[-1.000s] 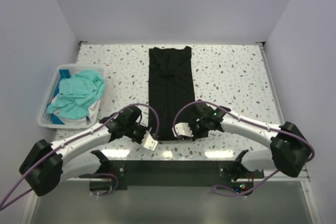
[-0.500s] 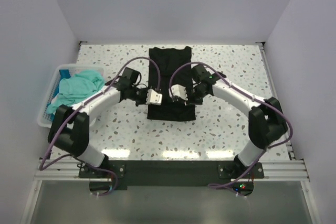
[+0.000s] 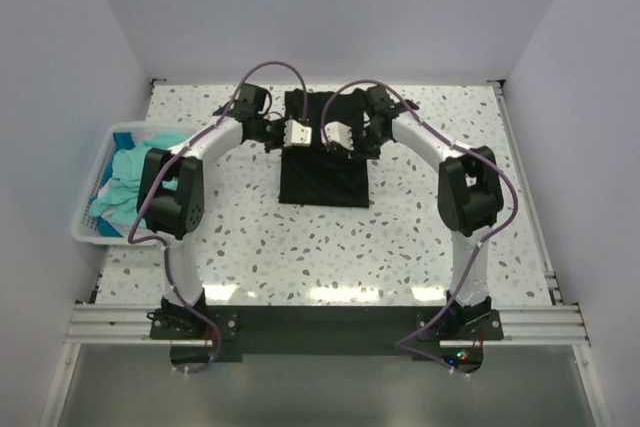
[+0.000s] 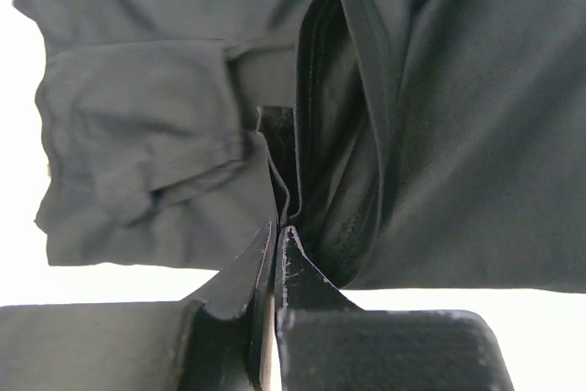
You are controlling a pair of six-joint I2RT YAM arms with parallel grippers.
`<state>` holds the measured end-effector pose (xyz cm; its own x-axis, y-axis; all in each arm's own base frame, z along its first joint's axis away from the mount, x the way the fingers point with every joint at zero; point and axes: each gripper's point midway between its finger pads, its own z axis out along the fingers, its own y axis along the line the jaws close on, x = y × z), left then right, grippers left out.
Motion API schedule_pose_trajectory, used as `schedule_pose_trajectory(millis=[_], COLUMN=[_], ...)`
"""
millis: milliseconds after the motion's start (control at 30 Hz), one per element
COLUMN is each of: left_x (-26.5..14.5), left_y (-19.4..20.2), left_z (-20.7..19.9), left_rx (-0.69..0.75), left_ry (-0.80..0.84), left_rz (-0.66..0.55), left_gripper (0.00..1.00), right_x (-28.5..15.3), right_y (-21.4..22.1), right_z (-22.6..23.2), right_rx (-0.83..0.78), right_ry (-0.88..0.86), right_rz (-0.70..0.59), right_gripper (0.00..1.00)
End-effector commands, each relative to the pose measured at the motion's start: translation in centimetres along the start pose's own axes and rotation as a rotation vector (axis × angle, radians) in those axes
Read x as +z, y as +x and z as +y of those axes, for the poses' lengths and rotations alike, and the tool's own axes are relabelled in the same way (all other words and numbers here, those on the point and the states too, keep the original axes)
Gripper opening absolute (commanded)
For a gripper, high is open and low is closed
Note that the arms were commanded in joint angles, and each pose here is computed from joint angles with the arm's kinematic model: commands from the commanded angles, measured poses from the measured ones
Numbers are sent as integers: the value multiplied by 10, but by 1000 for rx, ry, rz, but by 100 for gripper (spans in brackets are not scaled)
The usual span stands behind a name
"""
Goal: Fold and stack the t-shirts
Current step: Fold the tshirt
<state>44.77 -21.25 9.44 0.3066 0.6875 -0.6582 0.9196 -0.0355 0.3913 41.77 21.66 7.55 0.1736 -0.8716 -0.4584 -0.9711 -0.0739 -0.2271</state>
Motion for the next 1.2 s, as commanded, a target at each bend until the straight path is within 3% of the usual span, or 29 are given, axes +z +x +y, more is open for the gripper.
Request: schedule_pose_trajectory(millis=[0,467,533,600,700,833,900,933,1167], left_x=[-2,19,19,16,-4,-42,-56,-50,-37], left_y=[-5,40,41,41,40,49,37,42,12], left_z=[39,52,53,64,88,93,85,61,-40], left_rx=[69,62,60,59,-32,-219,-231,-258,-208], left_ry=[-54,-47,-53,-99,-194,-249,-248,-198,-17], left_rz=[-37,14,14,23,22,10,-12,-6,-78], left_gripper=[0,1,22,37,55,61,62,62,55], right_x=[-6,28,27,20,-7,-38,-42,-54,-29], right_y=[-11,7,10,10,7,5,4,-2,-8], right_z=[-27,-58,-62,-72,-83,-72,-52,-46,42], right_rx=[-48,-32,-24,11,51,104,121,119,123], right_ry=[33,53,71,122,186,200,151,152,-34], right_rz=[-40,5,25,36,48,49,43,29,-8], right_gripper=[0,0,18,47,63,65,64,62,41])
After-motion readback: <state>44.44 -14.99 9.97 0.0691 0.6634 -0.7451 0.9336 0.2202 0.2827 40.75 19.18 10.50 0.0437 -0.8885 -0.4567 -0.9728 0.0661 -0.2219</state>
